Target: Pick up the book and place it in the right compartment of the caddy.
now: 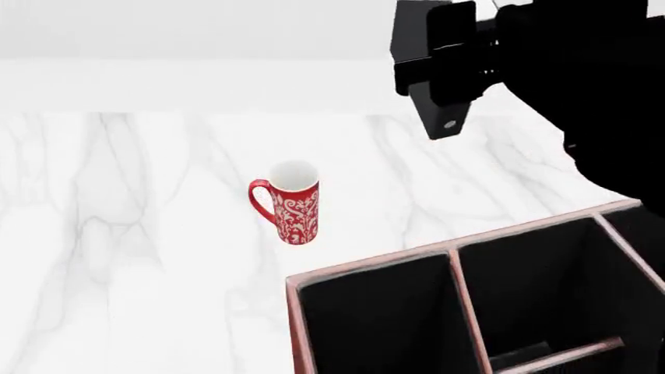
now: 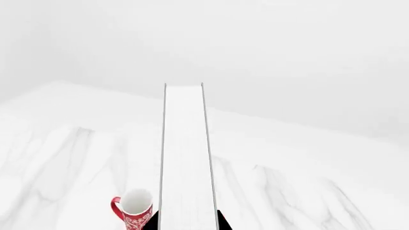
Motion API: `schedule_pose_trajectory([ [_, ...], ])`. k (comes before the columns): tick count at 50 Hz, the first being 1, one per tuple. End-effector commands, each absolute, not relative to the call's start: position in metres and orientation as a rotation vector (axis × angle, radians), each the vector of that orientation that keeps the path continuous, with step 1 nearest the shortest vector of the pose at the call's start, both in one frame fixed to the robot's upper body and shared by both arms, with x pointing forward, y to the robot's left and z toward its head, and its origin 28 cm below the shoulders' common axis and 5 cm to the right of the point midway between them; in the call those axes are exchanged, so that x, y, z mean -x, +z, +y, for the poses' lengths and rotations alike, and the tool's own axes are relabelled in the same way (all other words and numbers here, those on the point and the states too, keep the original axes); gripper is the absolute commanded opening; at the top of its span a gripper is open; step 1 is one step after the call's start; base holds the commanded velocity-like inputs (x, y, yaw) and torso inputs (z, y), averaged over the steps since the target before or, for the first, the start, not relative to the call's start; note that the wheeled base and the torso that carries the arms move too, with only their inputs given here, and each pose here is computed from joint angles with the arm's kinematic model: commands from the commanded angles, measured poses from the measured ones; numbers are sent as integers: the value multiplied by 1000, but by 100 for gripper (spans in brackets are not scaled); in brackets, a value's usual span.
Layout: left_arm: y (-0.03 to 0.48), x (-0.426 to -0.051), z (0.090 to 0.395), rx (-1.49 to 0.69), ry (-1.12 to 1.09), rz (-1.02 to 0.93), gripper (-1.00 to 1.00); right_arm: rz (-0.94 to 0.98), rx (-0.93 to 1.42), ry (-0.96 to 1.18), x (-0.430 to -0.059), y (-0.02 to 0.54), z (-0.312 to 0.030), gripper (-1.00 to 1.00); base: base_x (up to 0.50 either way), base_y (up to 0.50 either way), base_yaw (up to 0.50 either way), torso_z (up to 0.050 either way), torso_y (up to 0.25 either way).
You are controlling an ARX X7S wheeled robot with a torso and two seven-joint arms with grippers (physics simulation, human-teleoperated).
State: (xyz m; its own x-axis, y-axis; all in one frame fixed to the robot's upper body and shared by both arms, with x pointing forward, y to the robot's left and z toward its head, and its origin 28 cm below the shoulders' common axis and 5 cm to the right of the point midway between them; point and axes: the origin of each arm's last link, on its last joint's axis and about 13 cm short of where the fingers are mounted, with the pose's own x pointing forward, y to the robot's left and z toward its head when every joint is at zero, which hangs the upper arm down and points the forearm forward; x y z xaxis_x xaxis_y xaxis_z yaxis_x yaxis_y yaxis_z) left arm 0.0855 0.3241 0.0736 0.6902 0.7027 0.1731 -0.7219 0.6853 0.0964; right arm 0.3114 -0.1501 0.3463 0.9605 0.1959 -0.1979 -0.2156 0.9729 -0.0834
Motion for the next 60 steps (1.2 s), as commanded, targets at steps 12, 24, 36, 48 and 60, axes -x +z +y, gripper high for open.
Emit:
schedule_pose_trajectory([
  [12, 70, -86, 324, -156, 799, -120, 100, 187, 37, -119, -302, 355, -193, -100, 0, 0, 0, 0, 1],
  [24, 71, -86, 325, -153, 799, -123, 100, 233, -16, -284, -298, 360, -209, -100, 0, 0, 0, 0, 2],
  [36, 69, -85, 326, -151, 800, -119, 100, 347, -78, -348, -275, 376, -220, -100, 0, 0, 0, 0, 2],
  [48, 69, -83, 327, -146, 803, -124, 100, 393, -57, -416, -244, 370, -230, -100, 0, 0, 0, 0, 2],
  [60, 69, -83, 327, -140, 804, -128, 100, 406, -37, -500, -223, 370, -245, -100, 0, 0, 0, 1, 2],
])
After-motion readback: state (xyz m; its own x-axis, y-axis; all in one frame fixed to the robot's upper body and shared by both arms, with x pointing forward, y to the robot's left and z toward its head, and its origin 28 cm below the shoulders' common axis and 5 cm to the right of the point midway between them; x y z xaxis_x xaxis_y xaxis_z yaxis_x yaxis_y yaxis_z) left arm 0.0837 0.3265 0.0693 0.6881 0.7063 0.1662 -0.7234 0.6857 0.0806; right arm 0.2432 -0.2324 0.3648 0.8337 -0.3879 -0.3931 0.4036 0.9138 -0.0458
